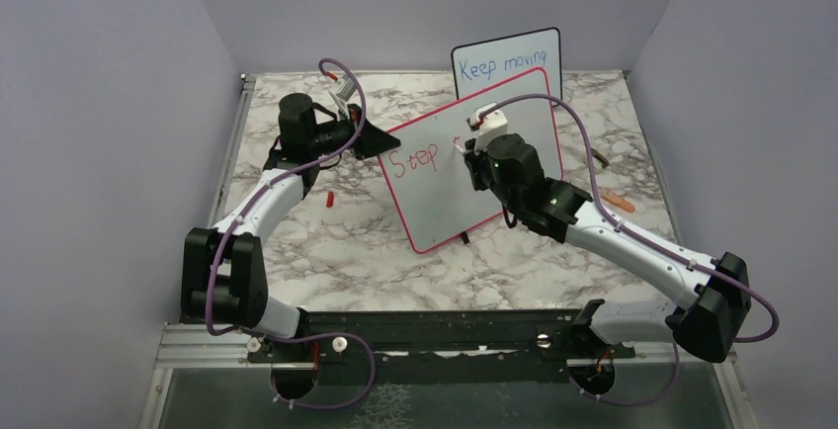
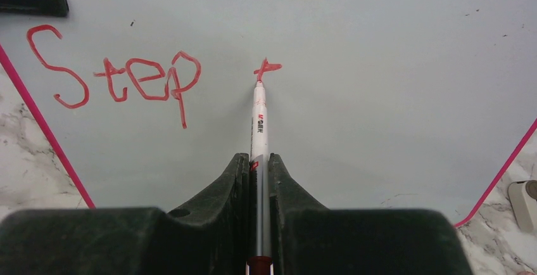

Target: Write a sentence on the whiteboard

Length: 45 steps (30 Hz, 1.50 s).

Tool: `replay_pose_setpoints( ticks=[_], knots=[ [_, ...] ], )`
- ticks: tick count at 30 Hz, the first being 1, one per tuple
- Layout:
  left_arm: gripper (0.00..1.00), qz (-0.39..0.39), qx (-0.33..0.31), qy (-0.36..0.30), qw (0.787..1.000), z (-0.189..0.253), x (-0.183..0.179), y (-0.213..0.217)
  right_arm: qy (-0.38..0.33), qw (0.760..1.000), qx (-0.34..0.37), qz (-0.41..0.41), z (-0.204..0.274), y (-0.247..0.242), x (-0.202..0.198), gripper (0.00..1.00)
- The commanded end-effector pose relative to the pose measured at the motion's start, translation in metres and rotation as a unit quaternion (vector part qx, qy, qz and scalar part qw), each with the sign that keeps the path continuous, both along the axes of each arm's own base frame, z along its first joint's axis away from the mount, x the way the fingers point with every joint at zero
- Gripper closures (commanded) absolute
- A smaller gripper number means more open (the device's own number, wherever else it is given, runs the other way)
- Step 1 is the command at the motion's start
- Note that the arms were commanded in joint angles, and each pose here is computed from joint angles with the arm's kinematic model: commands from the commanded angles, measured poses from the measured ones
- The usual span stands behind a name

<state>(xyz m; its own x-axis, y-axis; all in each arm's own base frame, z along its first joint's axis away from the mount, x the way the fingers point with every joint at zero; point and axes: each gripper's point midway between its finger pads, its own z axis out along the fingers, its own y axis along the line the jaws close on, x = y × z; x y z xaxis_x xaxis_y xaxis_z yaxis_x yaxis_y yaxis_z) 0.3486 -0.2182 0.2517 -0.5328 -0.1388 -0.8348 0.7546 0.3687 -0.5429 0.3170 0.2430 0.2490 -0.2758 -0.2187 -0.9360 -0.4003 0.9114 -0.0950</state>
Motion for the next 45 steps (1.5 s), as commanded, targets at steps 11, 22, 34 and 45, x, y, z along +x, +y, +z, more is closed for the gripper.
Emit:
replay_pose_setpoints(
  ticks=[11,22,34,45],
  knots=[
    [1.0,-0.023,0.02,0.034,0.999,-0.026,-0.011,-0.006,0.017,0.999,-0.022,-0.017,-0.015,-0.016,-0.006,1.0],
    [1.0,-0.024,0.019,0.034,0.999,-0.026,-0.011,-0.006,-0.019,0.999,0.0,-0.036,0.005,-0.016,0.005,1.0],
    [1.0,-0.024,0.019,0.033,0.999,-0.026,-0.011,-0.006,-0.052,0.997,0.023,-0.044,0.025,-0.018,0.009,1.0],
    [1.0,-0.024,0.02,0.032,0.999,-0.025,-0.011,-0.006,-0.041,0.998,0.02,-0.039,0.016,-0.012,0.016,0.99]
  ],
)
